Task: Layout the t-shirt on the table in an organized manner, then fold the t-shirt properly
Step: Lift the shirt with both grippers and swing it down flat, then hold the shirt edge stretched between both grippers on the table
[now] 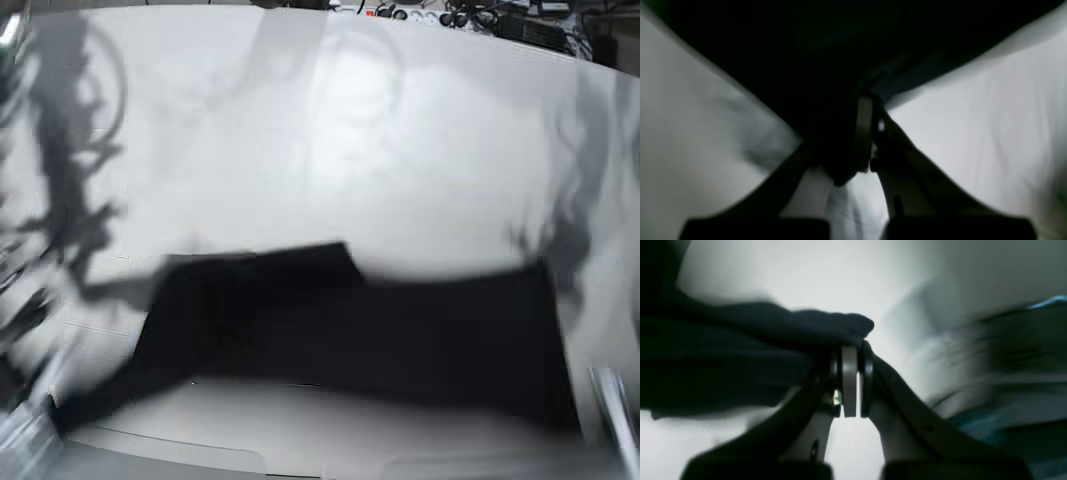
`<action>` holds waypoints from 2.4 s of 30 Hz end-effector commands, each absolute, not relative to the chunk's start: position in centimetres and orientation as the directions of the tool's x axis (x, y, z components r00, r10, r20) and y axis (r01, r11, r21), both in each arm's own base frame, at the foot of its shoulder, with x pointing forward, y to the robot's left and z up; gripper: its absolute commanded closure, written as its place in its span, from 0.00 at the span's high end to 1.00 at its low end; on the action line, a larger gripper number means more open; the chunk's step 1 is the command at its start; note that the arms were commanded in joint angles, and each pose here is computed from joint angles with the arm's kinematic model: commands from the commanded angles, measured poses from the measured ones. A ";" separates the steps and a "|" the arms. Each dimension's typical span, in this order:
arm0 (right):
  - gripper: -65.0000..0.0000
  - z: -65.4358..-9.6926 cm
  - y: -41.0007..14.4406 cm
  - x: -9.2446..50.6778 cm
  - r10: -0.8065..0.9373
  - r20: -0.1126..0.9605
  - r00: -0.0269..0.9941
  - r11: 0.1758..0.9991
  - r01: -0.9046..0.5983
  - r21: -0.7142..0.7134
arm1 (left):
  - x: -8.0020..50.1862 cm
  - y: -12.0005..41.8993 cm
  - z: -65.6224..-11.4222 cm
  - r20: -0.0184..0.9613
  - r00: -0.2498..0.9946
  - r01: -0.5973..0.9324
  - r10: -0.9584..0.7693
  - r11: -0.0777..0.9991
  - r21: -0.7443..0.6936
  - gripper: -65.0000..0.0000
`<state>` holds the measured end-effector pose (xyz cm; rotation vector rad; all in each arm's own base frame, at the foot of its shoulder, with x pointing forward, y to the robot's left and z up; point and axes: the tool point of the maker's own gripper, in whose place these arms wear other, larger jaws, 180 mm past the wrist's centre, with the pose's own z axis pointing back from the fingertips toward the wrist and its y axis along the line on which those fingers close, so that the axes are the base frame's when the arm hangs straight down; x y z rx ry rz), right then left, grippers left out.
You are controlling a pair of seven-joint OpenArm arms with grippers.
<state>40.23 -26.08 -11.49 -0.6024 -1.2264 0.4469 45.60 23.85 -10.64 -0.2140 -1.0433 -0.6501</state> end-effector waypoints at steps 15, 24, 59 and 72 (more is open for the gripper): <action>0.00 -14.8 -28.9 37.0 0.511 0.773 0.377 0.850 -0.358 -0.387 | 41.9 29.3 -16.5 0.720 0.560 0.580 -0.411 0.814 0.014 0.00; 0.00 -27.8 -26.1 32.0 0.426 0.643 0.637 0.849 -0.527 -0.042 | 35.6 29.9 -31.2 0.504 0.814 0.470 -0.289 0.837 -0.280 0.00; 0.00 -38.8 -22.6 21.4 0.349 0.386 0.854 0.829 -0.474 0.298 | 25.0 32.0 -39.1 0.179 0.928 0.371 -0.326 0.855 -0.362 0.00; 0.00 -39.3 -23.6 19.0 0.360 0.332 0.872 0.828 -0.462 0.318 | 23.3 31.6 -39.9 0.169 0.940 0.340 -0.296 0.846 -0.410 0.00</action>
